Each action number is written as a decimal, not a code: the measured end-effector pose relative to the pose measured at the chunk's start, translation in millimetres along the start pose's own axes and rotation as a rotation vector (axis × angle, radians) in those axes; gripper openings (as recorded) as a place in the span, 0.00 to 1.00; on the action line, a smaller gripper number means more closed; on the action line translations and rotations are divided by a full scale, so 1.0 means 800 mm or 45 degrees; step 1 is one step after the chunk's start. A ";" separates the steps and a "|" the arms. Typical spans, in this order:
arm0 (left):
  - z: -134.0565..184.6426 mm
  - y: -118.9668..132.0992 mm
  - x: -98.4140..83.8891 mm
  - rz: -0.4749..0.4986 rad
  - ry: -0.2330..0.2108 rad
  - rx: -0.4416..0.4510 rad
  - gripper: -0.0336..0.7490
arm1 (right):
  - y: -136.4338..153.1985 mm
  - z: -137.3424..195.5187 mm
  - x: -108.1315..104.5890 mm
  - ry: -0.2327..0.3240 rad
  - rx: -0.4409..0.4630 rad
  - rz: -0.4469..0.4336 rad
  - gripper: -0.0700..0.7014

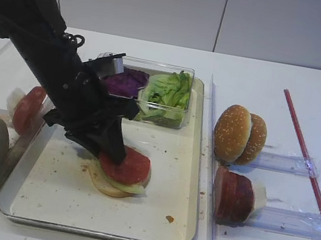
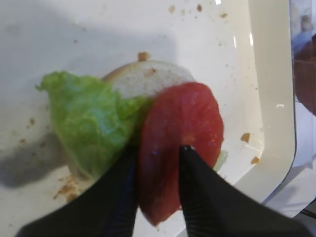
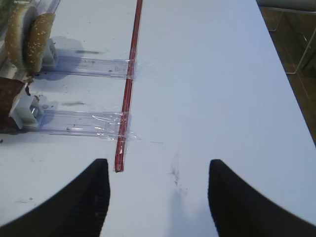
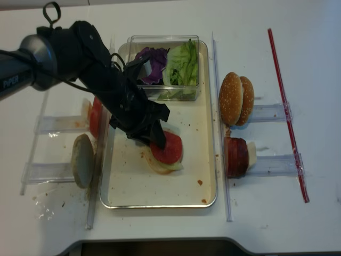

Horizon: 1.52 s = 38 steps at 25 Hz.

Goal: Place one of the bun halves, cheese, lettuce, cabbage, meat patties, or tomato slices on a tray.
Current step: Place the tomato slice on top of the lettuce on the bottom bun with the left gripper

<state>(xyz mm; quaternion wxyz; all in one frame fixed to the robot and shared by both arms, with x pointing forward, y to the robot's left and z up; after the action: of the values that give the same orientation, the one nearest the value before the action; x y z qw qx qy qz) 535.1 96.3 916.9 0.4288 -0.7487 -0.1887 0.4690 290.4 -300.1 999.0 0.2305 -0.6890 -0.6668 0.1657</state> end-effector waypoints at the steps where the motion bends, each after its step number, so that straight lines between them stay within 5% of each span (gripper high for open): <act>1: 0.000 0.000 0.001 -0.005 -0.002 0.003 0.29 | 0.000 0.000 0.000 0.000 0.000 0.000 0.68; 17: -0.008 -0.013 -0.003 -0.030 -0.013 0.016 0.29 | 0.000 0.000 0.000 0.000 0.000 0.000 0.68; 28: -0.020 -0.053 0.013 -0.257 -0.018 0.085 0.29 | 0.000 0.000 0.000 0.000 0.000 0.000 0.68; 38: -0.047 -0.112 0.022 -0.526 -0.012 -0.031 0.35 | 0.000 0.000 0.000 0.000 0.000 0.000 0.68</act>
<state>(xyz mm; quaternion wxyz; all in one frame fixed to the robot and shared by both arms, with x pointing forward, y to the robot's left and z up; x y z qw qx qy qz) 586.6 141.4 988.0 0.5059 -0.6970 -0.3458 0.3724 290.4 -300.1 999.0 0.2305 -0.6890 -0.6668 0.1657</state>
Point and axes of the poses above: a point on each arm's last joint axis where the gripper is mounted, y pointing out along that axis toward the gripper, x along the wrist's bending axis when the last joint is at zero, z = x × y, the point moved 7 cm from there along y, pointing out along that axis toward the gripper, and after that the axes turned 10 degrees about y, right-handed, at the moved point
